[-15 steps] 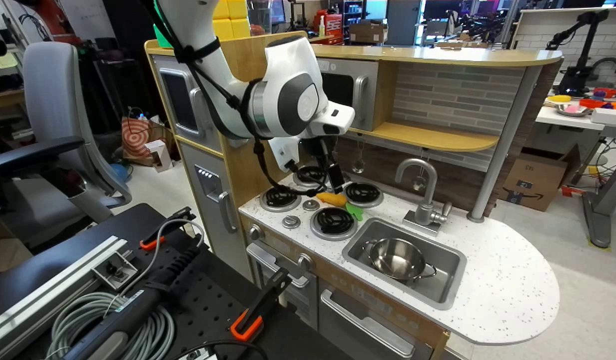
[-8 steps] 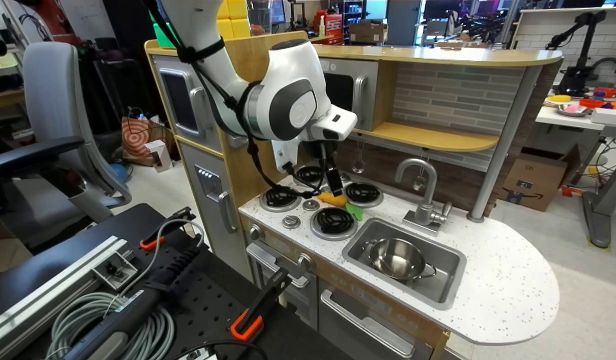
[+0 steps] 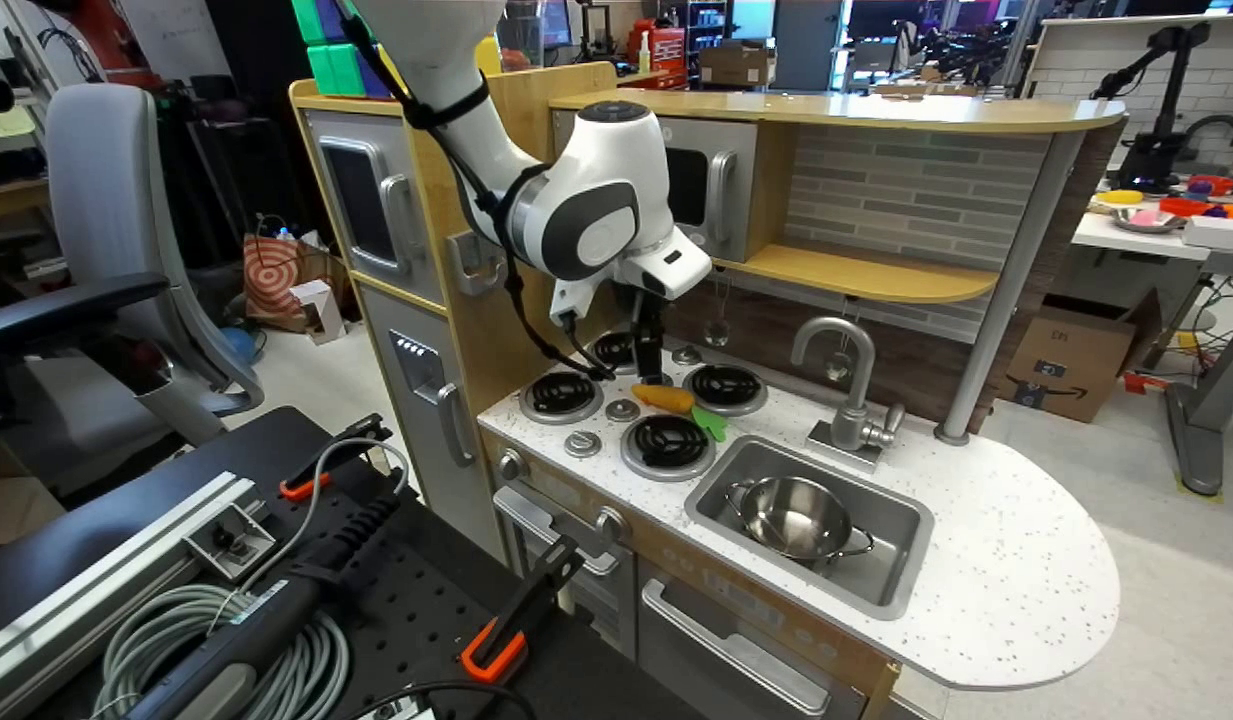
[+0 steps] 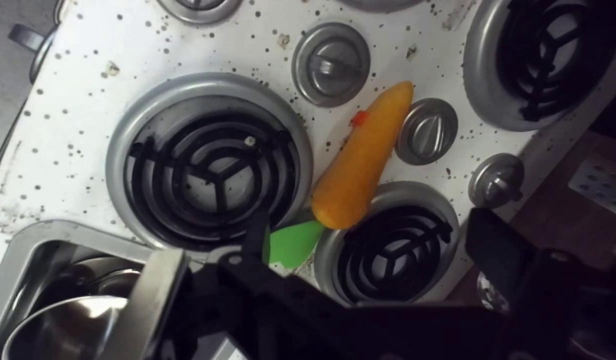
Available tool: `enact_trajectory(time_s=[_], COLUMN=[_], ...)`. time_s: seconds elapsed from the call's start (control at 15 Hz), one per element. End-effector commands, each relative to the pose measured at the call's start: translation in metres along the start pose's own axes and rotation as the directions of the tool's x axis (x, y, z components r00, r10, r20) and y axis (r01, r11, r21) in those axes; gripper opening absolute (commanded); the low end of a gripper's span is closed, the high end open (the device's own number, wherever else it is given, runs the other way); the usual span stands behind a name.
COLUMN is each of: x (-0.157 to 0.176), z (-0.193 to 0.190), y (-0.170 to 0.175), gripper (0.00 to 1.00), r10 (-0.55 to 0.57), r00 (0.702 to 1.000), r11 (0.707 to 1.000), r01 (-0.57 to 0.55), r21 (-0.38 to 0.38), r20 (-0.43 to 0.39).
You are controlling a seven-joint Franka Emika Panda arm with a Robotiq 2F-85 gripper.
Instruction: Pick up the carrot plush toy from the stove and put it in the pot.
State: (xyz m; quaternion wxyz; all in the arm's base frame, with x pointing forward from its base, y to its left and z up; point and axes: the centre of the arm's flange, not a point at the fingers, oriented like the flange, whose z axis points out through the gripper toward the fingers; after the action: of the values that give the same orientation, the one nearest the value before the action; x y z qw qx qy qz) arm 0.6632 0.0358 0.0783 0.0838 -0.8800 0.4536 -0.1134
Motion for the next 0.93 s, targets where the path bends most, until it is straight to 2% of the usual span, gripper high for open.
enact_trajectory(time_s=[0.0,0.27,0.67,0.73,0.87], x=[0.023,0.026,0.021,0.021,0.021], z=[0.045,0.070,0.094,0.099,0.106], y=[-0.033,-0.040,-0.051,-0.051,-0.050], gripper=[1.00,1.00,0.98,0.74,0.69], r10=[0.097,0.164,0.233,0.243,0.261], r00=[0.995,0.986,0.972,0.970,0.965], r11=[0.993,0.978,0.965,0.963,0.957], r01=[-0.096,-0.157,-0.230,-0.240,-0.257], r21=[-0.074,-0.139,-0.124,-0.127,-0.135], r20=[0.017,0.039,0.014,0.013,0.016])
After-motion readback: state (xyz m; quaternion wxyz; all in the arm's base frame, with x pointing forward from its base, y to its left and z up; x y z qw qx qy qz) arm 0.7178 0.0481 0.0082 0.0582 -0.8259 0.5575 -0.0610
